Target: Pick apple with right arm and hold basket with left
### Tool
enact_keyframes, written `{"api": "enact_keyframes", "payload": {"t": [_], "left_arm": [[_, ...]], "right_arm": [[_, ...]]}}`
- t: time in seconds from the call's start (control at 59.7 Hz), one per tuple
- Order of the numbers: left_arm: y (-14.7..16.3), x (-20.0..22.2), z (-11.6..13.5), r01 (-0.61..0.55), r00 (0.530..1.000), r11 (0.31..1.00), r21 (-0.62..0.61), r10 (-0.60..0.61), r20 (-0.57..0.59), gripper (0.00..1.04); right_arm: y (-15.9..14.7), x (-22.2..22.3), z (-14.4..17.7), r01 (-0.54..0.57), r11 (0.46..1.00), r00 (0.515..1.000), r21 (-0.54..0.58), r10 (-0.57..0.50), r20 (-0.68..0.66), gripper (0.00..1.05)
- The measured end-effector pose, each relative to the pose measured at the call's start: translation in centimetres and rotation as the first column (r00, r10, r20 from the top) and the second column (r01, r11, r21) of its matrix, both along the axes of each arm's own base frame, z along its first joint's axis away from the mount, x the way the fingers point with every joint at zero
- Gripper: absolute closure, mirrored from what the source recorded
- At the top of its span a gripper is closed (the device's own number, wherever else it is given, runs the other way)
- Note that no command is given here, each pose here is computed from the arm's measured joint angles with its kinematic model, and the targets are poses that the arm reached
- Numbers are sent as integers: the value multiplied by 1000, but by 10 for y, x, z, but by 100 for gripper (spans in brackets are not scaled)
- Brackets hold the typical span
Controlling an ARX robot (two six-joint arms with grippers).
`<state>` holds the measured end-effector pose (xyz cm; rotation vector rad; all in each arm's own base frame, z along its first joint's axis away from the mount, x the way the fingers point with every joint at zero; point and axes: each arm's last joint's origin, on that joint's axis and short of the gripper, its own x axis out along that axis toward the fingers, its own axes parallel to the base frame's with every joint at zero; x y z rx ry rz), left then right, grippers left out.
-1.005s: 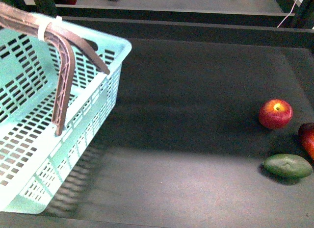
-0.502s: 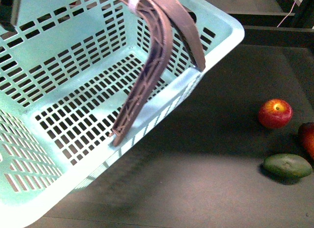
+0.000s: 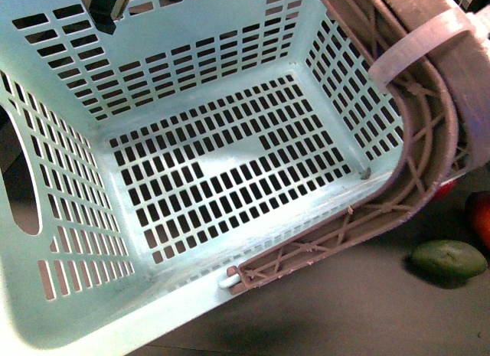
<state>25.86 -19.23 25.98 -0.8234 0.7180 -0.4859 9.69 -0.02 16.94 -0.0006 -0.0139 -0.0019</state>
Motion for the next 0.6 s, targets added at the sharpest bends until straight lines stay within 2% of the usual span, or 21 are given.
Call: {"api": "enact_keyframes", "payload": {"t": [0.352,0.402,0.452,0.486,0.553,0.603], "left_arm": [[0,0,0,-4,1000,1000,14,4,13,88],[0,0,0,-5,1000,1000,15,5,14,88],[0,0,0,-5,1000,1000,17,5,14,88],[0,0,0,-6,1000,1000,16,5,13,88],[0,0,0,-4,1000,1000,18,4,15,88],[0,0,0,-3,1000,1000,18,2,16,88]], "right_arm": [[0,0,0,-1,1000,1000,1,1,-3,9],[0,0,-1,101,993,990,62,-95,-103,9],[2,1,-3,265,960,934,94,-231,-273,9],[3,2,-4,339,936,895,97,-290,-338,9],[6,3,-7,434,894,854,112,-369,-365,9],[7,5,-6,461,878,849,127,-394,-353,9]]}}
